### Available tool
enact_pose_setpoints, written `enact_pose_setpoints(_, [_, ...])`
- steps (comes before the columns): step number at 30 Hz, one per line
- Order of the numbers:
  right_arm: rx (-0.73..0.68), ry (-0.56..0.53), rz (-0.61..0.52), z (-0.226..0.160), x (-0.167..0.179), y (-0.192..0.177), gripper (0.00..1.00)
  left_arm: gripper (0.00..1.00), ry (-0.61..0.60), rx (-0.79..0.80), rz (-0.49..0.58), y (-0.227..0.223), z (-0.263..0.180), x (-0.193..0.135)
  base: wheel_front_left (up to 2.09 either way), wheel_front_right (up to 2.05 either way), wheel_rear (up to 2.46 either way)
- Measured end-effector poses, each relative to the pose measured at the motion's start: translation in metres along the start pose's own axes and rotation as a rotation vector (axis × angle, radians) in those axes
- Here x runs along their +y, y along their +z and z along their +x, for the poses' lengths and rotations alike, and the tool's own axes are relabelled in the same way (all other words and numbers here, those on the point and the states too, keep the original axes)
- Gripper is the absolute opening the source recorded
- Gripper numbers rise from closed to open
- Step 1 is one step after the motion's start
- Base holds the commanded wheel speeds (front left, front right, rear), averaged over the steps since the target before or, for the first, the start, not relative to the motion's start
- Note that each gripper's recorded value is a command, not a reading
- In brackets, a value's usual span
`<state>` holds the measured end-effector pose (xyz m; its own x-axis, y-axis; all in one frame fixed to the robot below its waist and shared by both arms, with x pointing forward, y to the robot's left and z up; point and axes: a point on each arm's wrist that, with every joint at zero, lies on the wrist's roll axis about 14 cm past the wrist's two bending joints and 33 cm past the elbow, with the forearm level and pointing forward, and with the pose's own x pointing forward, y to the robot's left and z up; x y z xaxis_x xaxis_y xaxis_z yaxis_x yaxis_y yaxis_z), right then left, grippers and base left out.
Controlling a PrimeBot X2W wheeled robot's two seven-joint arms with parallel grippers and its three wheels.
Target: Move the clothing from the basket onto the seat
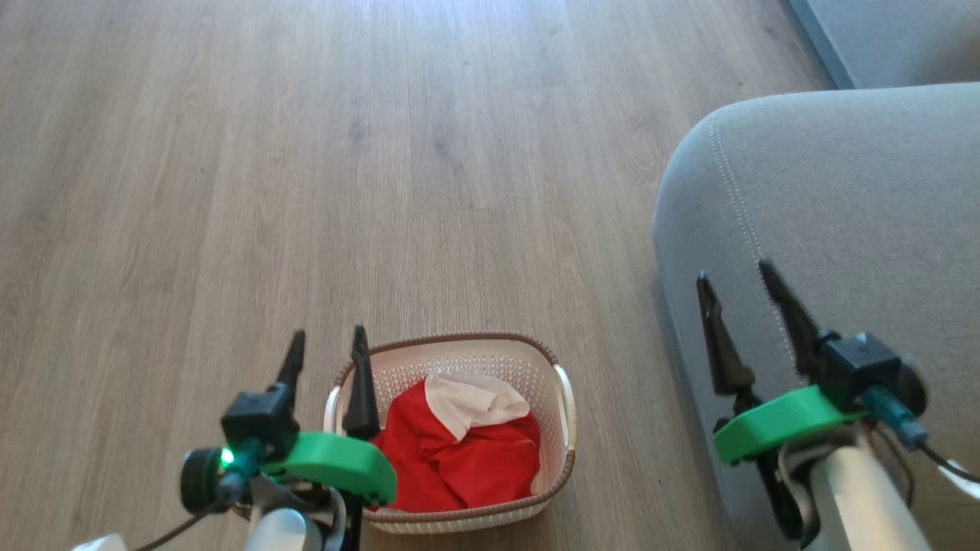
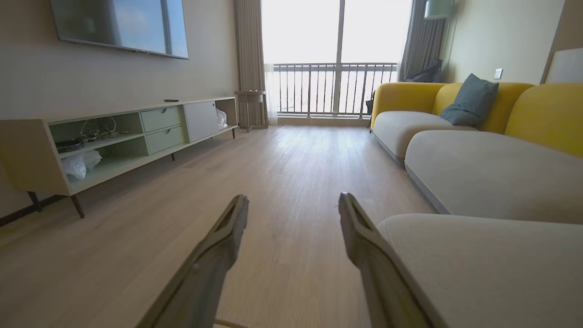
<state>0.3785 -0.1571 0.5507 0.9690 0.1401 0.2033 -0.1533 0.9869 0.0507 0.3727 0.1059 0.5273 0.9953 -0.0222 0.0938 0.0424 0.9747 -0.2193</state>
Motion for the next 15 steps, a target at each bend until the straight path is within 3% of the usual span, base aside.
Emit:
enact_pose_setpoints(4, [0.094,-0.015,0.046,-0.010,-0.002,-0.030,1.00,1.00,-0.015,0.055,0.011,-0.017,-0.007,-0.001,0.00,0.00,0.00])
enact_pose_setpoints(15, [0.141,0.003,0.050,-0.014,0.004,-0.044,1.00,1.00,-0.012,0.094,0.011,-0.029,-0.009,0.002,0.00,0.00,0.00])
